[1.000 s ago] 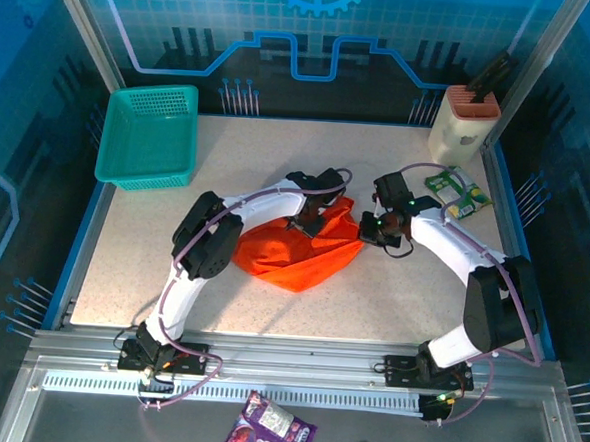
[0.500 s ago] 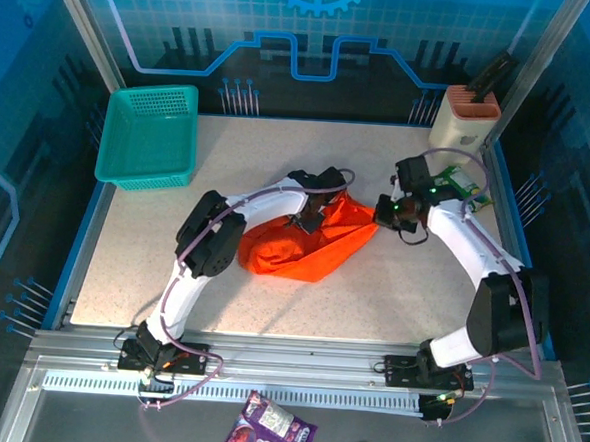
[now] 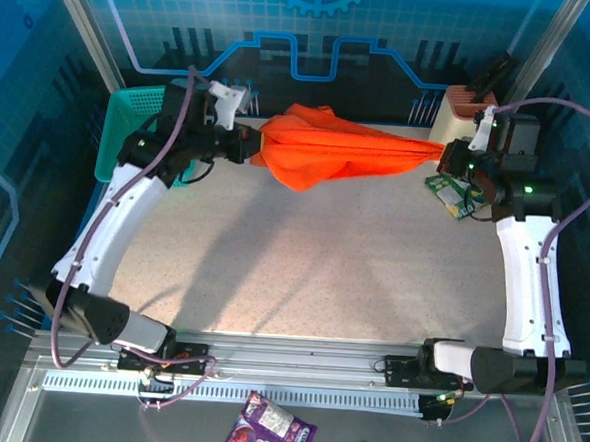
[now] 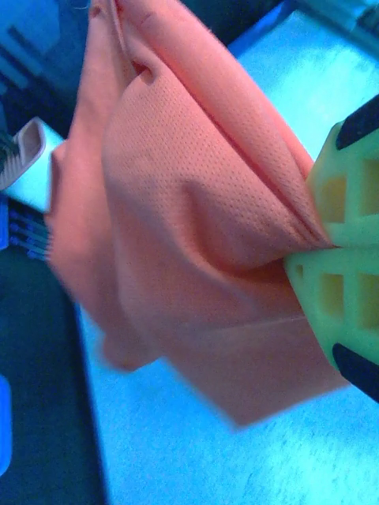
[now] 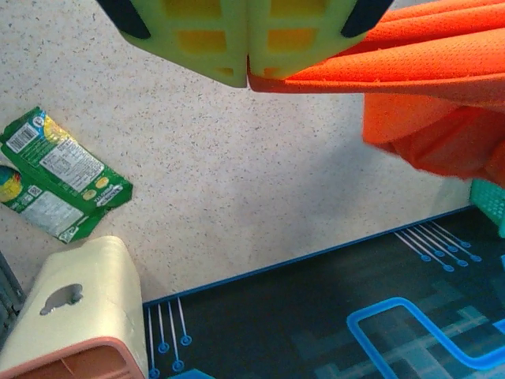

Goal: Fold the inside-out t-shirt

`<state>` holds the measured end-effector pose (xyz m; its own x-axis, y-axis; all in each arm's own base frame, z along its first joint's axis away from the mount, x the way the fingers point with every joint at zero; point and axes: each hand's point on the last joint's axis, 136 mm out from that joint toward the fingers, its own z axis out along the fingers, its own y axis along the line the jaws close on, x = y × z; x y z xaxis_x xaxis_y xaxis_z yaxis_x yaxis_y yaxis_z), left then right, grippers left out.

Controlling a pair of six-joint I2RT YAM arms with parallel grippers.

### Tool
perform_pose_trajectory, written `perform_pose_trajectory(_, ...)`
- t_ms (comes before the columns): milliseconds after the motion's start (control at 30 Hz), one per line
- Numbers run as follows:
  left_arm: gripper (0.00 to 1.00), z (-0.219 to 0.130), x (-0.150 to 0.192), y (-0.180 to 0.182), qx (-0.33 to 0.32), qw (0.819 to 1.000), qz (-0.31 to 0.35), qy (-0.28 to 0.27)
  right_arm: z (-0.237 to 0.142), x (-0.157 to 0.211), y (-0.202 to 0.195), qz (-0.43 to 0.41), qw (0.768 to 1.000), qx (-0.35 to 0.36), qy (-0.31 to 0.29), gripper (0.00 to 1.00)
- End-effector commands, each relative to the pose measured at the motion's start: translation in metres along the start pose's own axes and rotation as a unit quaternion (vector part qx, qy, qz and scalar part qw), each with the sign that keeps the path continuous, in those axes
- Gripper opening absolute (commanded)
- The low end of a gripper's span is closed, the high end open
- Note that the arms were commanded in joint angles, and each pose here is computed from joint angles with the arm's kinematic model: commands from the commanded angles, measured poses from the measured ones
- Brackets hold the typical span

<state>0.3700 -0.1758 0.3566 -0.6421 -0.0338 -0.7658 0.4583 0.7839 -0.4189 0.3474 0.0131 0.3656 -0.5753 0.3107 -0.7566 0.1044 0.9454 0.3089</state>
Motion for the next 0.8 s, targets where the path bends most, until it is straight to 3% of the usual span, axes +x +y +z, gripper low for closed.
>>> perform_pose_trajectory(0, 0.03, 0.029, 0.067, 0.061, -0.011, 0.987, -0.134, 0.084, 0.018, 0.031, -0.039, 0.007, 0.996, 0.064, 0.064, 0.00)
perform_pose_trajectory(100, 0.09, 0.049, 0.128, 0.085, -0.031, 0.972, -0.189, 0.137, 0.036, 0.073, -0.037, 0.023, 0.992, 0.039, 0.119, 0.00)
perform_pose_trajectory(233, 0.30, 0.063, 0.186, 0.094, -0.051, 0.955, -0.228, 0.181, 0.058, 0.148, -0.026, 0.018, 0.975, 0.010, 0.222, 0.00)
perform_pose_trajectory(300, 0.41, 0.061, 0.189, 0.096, -0.078, 0.956, -0.212, 0.184, 0.061, 0.178, -0.016, -0.010, 0.964, 0.000, 0.267, 0.00)
perform_pose_trajectory(400, 0.44, 0.060, 0.172, 0.083, -0.096, 0.964, -0.171, 0.179, 0.057, 0.216, 0.027, -0.048, 0.941, -0.076, 0.326, 0.00)
perform_pose_trajectory(533, 0.47, 0.080, 0.151, 0.045, -0.072, 0.972, -0.123, 0.185, 0.031, 0.275, 0.116, -0.093, 0.884, -0.234, 0.394, 0.00)
perform_pose_trajectory(633, 0.48, 0.104, 0.147, 0.023, -0.047, 0.973, -0.110, 0.197, 0.000, 0.303, 0.180, -0.126, 0.836, -0.340, 0.412, 0.00)
perform_pose_trajectory(667, 0.49, 0.110, 0.147, 0.020, -0.043, 0.973, -0.111, 0.199, -0.009, 0.306, 0.195, -0.137, 0.823, -0.368, 0.411, 0.04)
perform_pose_trajectory(700, 0.49, 0.117, 0.149, 0.016, -0.040, 0.972, -0.111, 0.205, -0.014, 0.306, 0.205, -0.145, 0.817, -0.384, 0.406, 0.18)
perform_pose_trajectory(733, 0.49, 0.121, 0.150, 0.013, -0.037, 0.971, -0.110, 0.210, -0.012, 0.301, 0.207, -0.149, 0.823, -0.380, 0.395, 0.30)
perform_pose_trajectory(767, 0.49, 0.123, 0.152, 0.010, -0.035, 0.970, -0.108, 0.214, -0.005, 0.294, 0.204, -0.145, 0.836, -0.365, 0.383, 0.35)
